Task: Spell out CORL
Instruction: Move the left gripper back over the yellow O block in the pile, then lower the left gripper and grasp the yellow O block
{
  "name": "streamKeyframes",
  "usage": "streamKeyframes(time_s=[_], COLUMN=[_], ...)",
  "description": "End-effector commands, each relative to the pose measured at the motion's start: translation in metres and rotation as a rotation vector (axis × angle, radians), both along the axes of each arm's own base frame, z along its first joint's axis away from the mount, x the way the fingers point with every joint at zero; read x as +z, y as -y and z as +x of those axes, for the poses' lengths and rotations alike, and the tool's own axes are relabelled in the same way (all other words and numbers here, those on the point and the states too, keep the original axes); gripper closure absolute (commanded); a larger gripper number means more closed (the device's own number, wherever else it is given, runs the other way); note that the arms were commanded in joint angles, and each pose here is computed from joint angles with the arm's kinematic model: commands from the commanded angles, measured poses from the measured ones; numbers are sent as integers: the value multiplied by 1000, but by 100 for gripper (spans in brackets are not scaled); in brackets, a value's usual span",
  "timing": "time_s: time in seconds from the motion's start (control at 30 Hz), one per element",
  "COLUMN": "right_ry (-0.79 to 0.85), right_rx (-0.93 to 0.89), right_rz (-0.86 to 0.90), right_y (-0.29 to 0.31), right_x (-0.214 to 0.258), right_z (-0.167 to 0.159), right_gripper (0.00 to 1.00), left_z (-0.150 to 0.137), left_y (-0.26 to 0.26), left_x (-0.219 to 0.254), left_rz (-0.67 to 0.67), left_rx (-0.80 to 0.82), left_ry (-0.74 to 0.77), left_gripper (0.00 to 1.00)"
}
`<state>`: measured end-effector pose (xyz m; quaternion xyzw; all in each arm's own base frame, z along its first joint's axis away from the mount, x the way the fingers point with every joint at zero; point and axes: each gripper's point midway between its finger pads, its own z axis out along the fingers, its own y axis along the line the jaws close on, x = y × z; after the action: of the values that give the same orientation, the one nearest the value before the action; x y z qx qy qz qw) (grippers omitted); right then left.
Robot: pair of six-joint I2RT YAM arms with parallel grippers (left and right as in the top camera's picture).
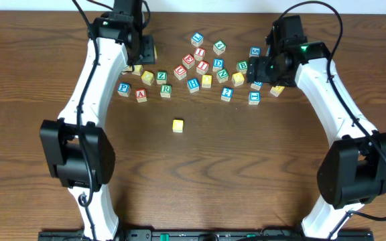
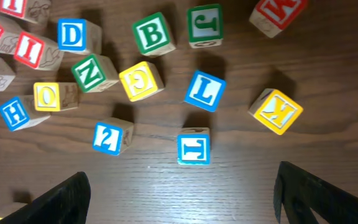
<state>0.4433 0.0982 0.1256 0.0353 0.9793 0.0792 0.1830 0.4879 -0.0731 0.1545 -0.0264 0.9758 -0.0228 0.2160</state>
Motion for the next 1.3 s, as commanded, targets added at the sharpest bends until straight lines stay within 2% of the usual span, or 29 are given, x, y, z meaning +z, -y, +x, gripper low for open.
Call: streamKeyframes(time_s=[0.0, 0.17, 0.3, 0.63, 0.73, 1.17, 1.27], right_ry=[-4, -4, -7, -10, -11, -10, -10], right_rx=[8, 10, 11, 10, 10, 10, 10], right_rz=[-10, -10, -11, -14, -14, -14, -14], right_y=[-3, -3, -4, -3, -3, -3, -3], right_x=[-2, -2, -2, -3, -3, -3, -3], right_z=[-1, -2, -3, -3, -3, -3, -3], right_gripper=[9, 9, 9, 9, 9, 9, 9], left_z=[4, 5, 8, 14, 12, 17, 17], left_y=[-5, -6, -6, -5, -5, -5, -5], left_x=[-22, -75, -95, -118, -129, -134, -137], left_rz=[56, 91, 104, 119, 122, 122, 122], left_rx=[-97, -161, -191, -235, -243, -242, -242], left_ry=[-44, -146, -170, -179, -202, -187, -182], left_gripper=[45, 46, 46, 46, 51, 53, 56])
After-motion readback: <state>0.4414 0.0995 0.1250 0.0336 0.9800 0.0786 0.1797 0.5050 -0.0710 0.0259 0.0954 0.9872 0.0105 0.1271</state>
